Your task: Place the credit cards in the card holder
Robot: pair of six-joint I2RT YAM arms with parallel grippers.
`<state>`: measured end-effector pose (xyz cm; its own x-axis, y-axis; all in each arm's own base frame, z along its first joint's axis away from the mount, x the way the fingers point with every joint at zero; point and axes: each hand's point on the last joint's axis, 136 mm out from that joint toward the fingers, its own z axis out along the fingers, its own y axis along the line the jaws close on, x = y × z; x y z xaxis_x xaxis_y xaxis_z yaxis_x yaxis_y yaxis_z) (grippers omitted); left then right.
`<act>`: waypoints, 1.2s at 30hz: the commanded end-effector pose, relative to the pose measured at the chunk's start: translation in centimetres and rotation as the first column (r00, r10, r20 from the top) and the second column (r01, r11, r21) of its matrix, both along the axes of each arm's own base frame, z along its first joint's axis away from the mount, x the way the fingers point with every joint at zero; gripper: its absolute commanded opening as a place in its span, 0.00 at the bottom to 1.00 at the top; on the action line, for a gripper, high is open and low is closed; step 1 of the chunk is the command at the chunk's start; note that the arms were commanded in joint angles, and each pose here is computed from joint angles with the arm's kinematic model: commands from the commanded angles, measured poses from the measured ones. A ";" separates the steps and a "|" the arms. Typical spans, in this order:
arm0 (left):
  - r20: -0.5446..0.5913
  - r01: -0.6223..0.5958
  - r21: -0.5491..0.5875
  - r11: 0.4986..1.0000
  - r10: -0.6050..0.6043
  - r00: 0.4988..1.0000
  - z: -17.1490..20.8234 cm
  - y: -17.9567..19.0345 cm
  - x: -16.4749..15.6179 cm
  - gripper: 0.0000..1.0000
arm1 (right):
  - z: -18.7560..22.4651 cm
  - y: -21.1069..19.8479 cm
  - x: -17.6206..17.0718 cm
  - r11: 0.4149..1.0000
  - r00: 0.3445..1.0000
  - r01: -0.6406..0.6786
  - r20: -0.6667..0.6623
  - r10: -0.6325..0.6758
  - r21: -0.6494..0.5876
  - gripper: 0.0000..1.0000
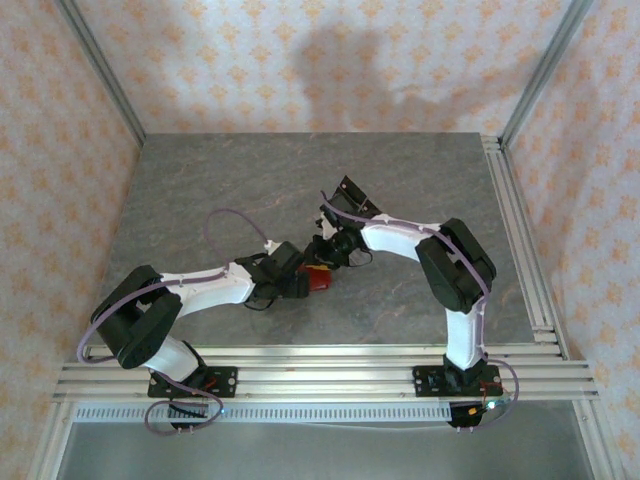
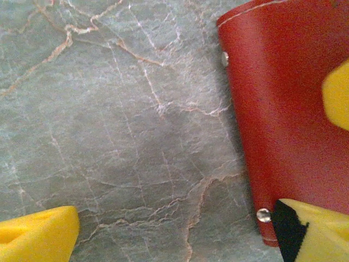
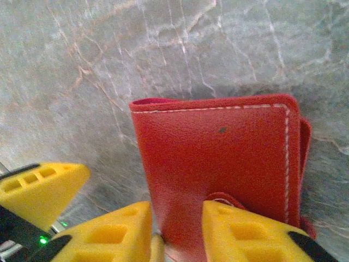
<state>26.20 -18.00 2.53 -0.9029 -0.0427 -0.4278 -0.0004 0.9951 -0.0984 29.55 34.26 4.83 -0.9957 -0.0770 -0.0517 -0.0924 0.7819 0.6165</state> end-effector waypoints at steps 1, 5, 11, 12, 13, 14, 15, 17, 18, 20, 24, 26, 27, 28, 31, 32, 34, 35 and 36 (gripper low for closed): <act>0.052 -0.021 0.045 0.999 0.019 0.998 2.2 1.2 1.0 0.95 | 0.7 0.2 2.3 0.999 0.999 0.044 0.026 -0.044 -0.002 0.42; 0.140 -0.054 0.043 0.998 0.048 0.989 5.9 1.8 2.7 1.00 | 7.0 2.8 4.4 0.988 0.993 0.036 0.105 -0.052 0.150 0.56; 0.310 -0.134 0.011 0.991 0.123 0.943 14.5 5.1 5.5 1.00 | 16.6 0.8 7.6 0.950 0.955 0.086 0.246 -0.164 0.299 0.76; 0.344 -0.157 0.021 0.987 0.140 0.928 16.0 6.1 5.9 1.00 | 17.7 -0.8 8.2 0.948 0.939 0.116 0.279 -0.202 0.295 0.77; 0.379 -0.184 0.044 0.982 0.154 0.912 17.4 7.2 6.3 1.00 | 18.7 -2.7 8.9 0.948 0.915 0.152 0.323 -0.242 0.280 0.78; 0.407 -0.213 0.065 0.975 0.169 0.898 18.5 8.2 6.6 1.00 | 19.2 -4.6 9.5 0.947 0.892 0.191 0.358 -0.277 0.256 0.83; 0.440 -0.253 0.095 0.963 0.188 0.878 19.7 9.6 6.9 1.00 | 19.6 -7.0 10.2 0.944 0.864 0.239 0.394 -0.314 0.227 0.84; 0.501 -0.328 0.137 0.935 0.221 0.837 21.8 12.1 7.5 1.00 | 19.7 -11.6 11.1 0.929 0.811 0.335 0.452 -0.370 0.160 0.85; 0.531 -0.359 0.156 0.920 0.228 0.816 22.7 13.3 7.8 1.00 | 19.5 -14.2 11.4 0.913 0.782 0.393 0.482 -0.396 0.112 0.86; 0.605 -0.414 0.200 0.888 0.220 0.765 24.1 15.3 8.2 1.00 | 18.9 -19.1 11.6 0.865 0.718 0.501 0.551 -0.425 0.015 0.90; 0.693 -0.477 0.285 0.831 0.165 0.702 24.5 18.4 8.3 1.00 | 18.2 -27.9 10.8 0.701 0.535 0.702 0.741 -0.406 -0.123 0.99; 0.705 -0.505 0.282 0.815 0.181 0.685 23.3 19.9 8.3 1.00 | 17.7 -31.4 10.0 0.612 0.458 0.774 0.808 -0.370 -0.159 0.99; 0.704 -0.501 0.269 0.823 0.188 0.685 22.1 20.4 8.6 1.00 | 17.1 -33.1 9.5 0.564 0.434 0.805 0.832 -0.346 -0.186 0.99; 0.698 -0.507 0.262 0.821 0.202 0.687 20.8 21.0 8.7 1.00 | 16.5 -34.9 8.9 0.506 0.402 0.839 0.856 -0.326 -0.202 0.99; 0.686 -0.519 0.272 0.811 0.214 0.695 16.9 22.0 9.1 1.00 | 14.4 -38.4 7.6 0.412 0.348 0.884 0.900 -0.263 -0.221 0.99; 0.678 -0.519 0.282 0.807 0.215 0.703 15.6 22.2 9.1 1.00 | 13.6 -39.3 7.2 0.389 0.342 0.893 0.904 -0.258 -0.227 0.99; 0.675 -0.522 0.293 0.801 0.213 0.706 13.1 22.6 9.1 1.00 | 11.7 -40.8 6.5 0.359 0.349 0.900 0.902 -0.255 -0.247 0.99; 0.673 -0.524 0.293 0.800 0.217 0.707 12.1 22.8 9.1 1.00 | 10.8 -41.2 6.4 0.355 0.353 0.900 0.901 -0.252 -0.253 0.99; 0.675 -0.515 0.288 0.807 0.210 0.707 11.1 22.7 9.1 1.00 | 9.7 -41.6 6.2 0.350 0.354 0.901 0.902 -0.248 -0.257 0.99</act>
<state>33.96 4.62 12.59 -0.5311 0.0148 -0.8472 -0.4358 0.8527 0.2881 34.83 -5.27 12.56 -0.5271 0.2333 -0.8172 0.4629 0.8852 -0.0459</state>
